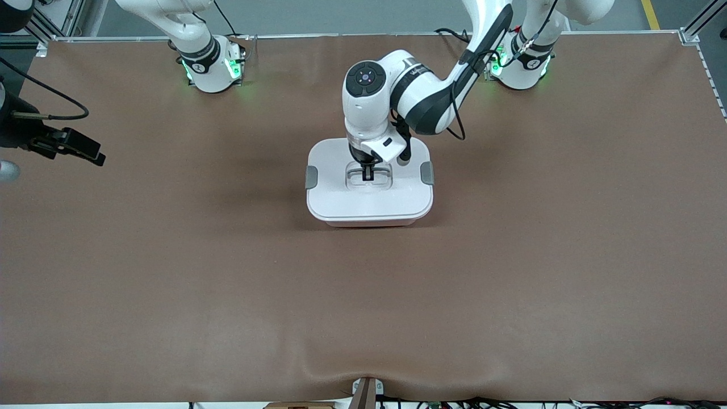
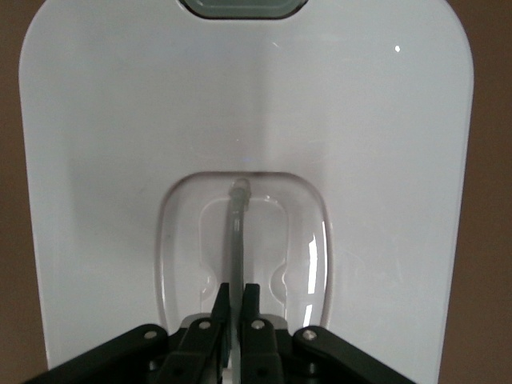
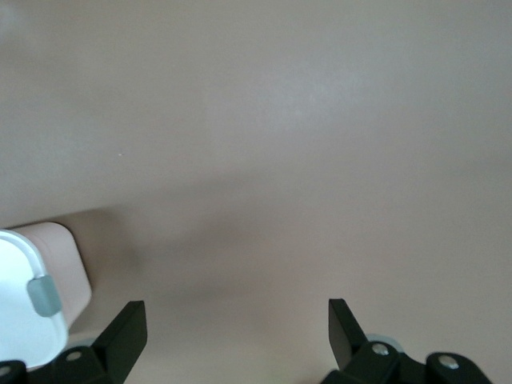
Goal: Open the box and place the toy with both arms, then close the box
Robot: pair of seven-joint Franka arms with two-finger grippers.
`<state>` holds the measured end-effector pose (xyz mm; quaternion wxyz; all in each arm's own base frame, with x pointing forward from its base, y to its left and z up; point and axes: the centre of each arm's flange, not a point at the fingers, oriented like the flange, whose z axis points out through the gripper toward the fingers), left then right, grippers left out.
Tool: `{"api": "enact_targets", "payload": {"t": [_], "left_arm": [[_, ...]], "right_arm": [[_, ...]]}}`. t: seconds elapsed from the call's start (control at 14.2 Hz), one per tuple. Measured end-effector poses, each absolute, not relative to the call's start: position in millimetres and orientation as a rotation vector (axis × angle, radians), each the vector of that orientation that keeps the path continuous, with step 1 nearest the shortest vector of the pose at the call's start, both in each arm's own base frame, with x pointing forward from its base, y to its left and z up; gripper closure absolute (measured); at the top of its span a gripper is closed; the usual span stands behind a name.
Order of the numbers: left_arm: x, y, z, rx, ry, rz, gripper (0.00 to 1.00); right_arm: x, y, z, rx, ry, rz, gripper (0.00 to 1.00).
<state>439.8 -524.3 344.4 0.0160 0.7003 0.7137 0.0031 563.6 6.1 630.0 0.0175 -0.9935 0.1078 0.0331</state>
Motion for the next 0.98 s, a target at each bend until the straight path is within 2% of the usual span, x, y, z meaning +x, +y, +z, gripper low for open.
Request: {"api": "enact_targets", "payload": {"t": [0.42, 0.98], "left_arm": [[439.2, -524.2, 342.9, 2.210, 2.187, 0.013, 0.93], [438.7, -524.2, 342.1, 2.227, 2.166, 0.014, 0.93]], "right_arm": [[557.6, -5.6, 635.7, -3.055, 0.385, 0.105, 0.00], [531.9, -12.8, 645.6, -3.055, 0.398, -0.004, 0.00]]}}
